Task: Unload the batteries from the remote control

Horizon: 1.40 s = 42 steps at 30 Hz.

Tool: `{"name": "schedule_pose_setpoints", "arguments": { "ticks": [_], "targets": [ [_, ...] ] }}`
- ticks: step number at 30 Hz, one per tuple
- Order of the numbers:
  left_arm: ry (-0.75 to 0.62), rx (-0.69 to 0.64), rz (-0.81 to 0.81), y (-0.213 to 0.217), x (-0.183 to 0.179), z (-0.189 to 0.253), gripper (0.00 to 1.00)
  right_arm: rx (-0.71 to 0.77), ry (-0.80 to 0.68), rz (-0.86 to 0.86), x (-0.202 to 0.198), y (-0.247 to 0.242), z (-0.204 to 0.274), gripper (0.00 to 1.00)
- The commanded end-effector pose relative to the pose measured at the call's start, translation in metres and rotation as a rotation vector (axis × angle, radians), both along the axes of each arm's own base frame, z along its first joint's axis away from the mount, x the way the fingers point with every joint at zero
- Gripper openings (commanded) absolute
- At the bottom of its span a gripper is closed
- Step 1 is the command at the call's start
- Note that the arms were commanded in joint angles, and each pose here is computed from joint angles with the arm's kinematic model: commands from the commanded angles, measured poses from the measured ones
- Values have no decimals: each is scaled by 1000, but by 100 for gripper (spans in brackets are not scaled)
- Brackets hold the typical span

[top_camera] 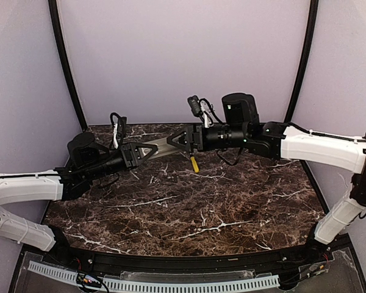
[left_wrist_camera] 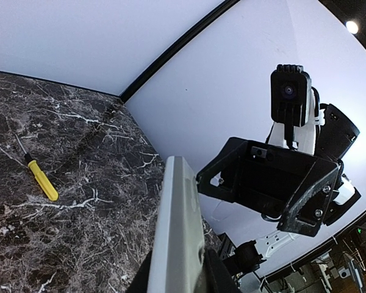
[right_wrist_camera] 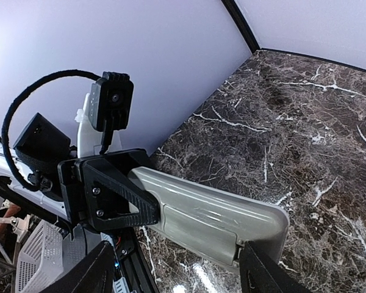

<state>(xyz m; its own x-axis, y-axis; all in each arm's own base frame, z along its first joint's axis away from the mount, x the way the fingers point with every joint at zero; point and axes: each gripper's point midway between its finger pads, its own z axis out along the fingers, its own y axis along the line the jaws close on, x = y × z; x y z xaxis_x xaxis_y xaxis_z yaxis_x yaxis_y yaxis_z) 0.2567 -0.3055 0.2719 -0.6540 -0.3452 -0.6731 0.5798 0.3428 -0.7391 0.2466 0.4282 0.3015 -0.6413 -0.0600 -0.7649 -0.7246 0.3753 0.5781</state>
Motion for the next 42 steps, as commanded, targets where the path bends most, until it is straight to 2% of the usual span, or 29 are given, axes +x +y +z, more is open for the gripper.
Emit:
{"name": "schedule_pose_setpoints", "arguments": {
  "ticks": [1,16,23,31,38,42],
  "targets": [
    [-97,-80,-71,-5,-14,34,0,-72,-8,-17,3,7,-16,69],
    [-172,-85,-126,-12,-20,58,0,-112,22,46,-4,21,-35,69],
    [-224,-74,-160,-13,-27,67,0,-10,50,167,-19,24,-26,71],
    [-251,-66,-156,-11,-29,73,0,59,64,201,-21,17,-13,71],
    [-204,-5,-79,-7,-15,58,0,79,14,188,-24,6,10,72],
    [-175,15,-18,-1,-6,50,0,41,-29,107,-16,-5,17,71]
  ]
}}
